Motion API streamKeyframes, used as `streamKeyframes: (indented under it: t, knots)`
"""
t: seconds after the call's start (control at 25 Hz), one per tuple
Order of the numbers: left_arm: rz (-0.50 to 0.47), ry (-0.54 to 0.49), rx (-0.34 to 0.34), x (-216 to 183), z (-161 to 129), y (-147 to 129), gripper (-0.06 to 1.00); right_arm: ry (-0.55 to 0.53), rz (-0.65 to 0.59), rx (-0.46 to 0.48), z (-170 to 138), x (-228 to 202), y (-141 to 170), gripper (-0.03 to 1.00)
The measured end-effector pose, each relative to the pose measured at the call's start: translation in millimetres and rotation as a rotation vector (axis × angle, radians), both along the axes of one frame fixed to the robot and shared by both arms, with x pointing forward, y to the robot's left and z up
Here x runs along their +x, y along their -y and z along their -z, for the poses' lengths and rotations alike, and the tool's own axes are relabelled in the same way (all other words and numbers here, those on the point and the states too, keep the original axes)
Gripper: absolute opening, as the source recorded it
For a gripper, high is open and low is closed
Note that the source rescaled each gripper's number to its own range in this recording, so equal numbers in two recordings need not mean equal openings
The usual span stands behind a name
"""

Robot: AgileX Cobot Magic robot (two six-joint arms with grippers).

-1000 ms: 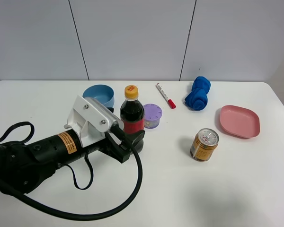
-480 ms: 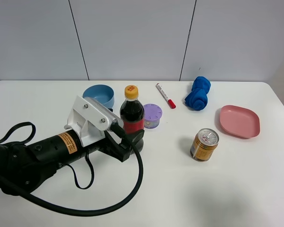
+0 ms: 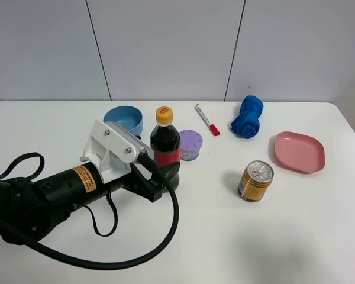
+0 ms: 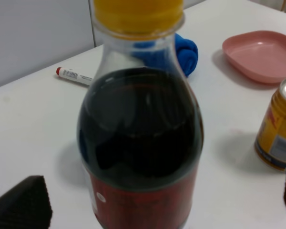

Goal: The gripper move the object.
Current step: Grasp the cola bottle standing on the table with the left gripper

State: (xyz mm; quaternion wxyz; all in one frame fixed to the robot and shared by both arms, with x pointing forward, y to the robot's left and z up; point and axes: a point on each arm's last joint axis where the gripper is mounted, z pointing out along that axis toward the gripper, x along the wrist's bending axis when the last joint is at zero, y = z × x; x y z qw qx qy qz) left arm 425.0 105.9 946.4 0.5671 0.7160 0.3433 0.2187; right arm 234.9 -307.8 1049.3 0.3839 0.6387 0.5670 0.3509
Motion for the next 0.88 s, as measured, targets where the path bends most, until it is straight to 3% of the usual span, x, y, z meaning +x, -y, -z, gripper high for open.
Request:
streamKeyframes:
  t: [0.56,0.88]
  knots:
    - [0.009,0.017,-0.015,7,-9,9,1.0,0.0,0.0,0.0,0,0,0,1.0]
    - [0.032,0.0,0.021,18,4,23,1.0,-0.001,0.0,0.0,0,0,0,1.0]
